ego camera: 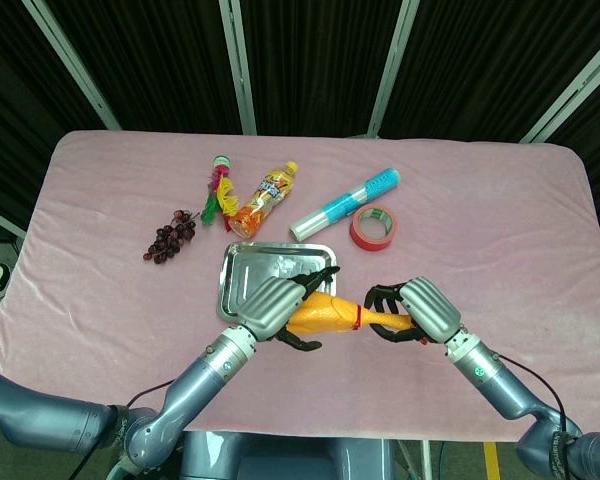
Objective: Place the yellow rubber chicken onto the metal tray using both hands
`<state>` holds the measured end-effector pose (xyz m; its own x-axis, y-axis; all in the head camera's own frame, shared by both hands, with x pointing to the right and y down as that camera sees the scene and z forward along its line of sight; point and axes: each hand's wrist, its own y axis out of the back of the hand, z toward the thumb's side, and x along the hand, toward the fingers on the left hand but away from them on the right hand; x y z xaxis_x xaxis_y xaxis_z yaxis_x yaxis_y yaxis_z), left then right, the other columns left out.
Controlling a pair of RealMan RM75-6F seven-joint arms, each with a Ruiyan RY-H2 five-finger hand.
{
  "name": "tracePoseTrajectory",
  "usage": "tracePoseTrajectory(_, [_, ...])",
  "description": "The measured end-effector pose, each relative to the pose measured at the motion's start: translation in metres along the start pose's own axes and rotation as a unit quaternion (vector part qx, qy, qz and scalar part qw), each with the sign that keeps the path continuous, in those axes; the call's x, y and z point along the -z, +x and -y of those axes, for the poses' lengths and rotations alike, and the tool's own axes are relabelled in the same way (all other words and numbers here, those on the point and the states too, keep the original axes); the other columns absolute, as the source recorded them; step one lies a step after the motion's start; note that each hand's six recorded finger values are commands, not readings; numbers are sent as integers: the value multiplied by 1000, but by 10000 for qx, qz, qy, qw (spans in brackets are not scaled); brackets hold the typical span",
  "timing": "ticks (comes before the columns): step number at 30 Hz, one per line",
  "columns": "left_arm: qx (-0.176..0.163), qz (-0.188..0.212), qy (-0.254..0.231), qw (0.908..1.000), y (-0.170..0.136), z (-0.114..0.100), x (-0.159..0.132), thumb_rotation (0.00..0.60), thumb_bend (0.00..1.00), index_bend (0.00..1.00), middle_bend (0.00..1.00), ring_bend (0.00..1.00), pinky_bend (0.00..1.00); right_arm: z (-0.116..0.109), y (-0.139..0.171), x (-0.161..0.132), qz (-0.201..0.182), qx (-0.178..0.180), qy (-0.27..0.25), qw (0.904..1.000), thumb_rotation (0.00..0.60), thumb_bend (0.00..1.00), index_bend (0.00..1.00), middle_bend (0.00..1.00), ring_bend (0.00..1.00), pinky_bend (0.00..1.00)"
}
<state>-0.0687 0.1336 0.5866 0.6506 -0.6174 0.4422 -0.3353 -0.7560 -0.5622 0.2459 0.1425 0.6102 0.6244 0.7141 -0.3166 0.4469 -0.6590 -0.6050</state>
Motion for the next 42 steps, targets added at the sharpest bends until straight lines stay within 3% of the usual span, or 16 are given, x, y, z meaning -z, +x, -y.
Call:
tracePoseTrajectory(9, [-23, 12, 13, 10000, 0, 0, -1, 600, 397, 147, 265, 312, 452, 0, 2, 3, 44, -5, -9, 10000, 600, 855, 970, 720, 692, 858])
tracePoseTrajectory(20, [155, -88, 127, 9998, 3, 6, 2, 600, 448, 182, 292, 340, 463, -1, 2, 0, -33, 0, -132, 9999, 600, 858, 973, 722, 695, 860])
tracePoseTrajectory(24, [122, -90, 88, 9998, 4, 5, 1, 600, 544, 273, 403, 434, 536, -3, 2, -2, -74, 29, -180, 9998, 600, 862, 975, 723, 697, 863])
tracePoseTrajectory(29, [-56, -14, 52, 10000, 6, 1, -3, 600, 667, 513, 632, 611, 674, -4, 2, -3, -99, 69, -233, 9997, 600, 865, 975, 723, 697, 863])
tracePoseTrajectory(33, [-123, 34, 66, 9999, 6, 0, -3, 600, 743, 615, 727, 687, 739, -5, 2, -3, -101, 85, -251, 9996, 600, 865, 975, 723, 697, 863])
tracePoseTrajectory(38, [-197, 89, 81, 9997, 7, -1, -5, 600, 772, 676, 783, 726, 769, -5, 2, -4, -118, 83, -269, 9995, 600, 865, 975, 723, 698, 863])
tracePoseTrajectory(40, [-219, 105, 80, 9997, 6, -1, -5, 600, 751, 656, 767, 722, 762, -5, 2, -4, -123, 81, -272, 9995, 600, 865, 975, 723, 698, 864])
tracePoseTrajectory(42, [-215, 103, 86, 9997, 6, -1, -4, 600, 664, 583, 700, 675, 716, -5, 2, -4, -122, 84, -274, 9995, 600, 866, 975, 723, 698, 868])
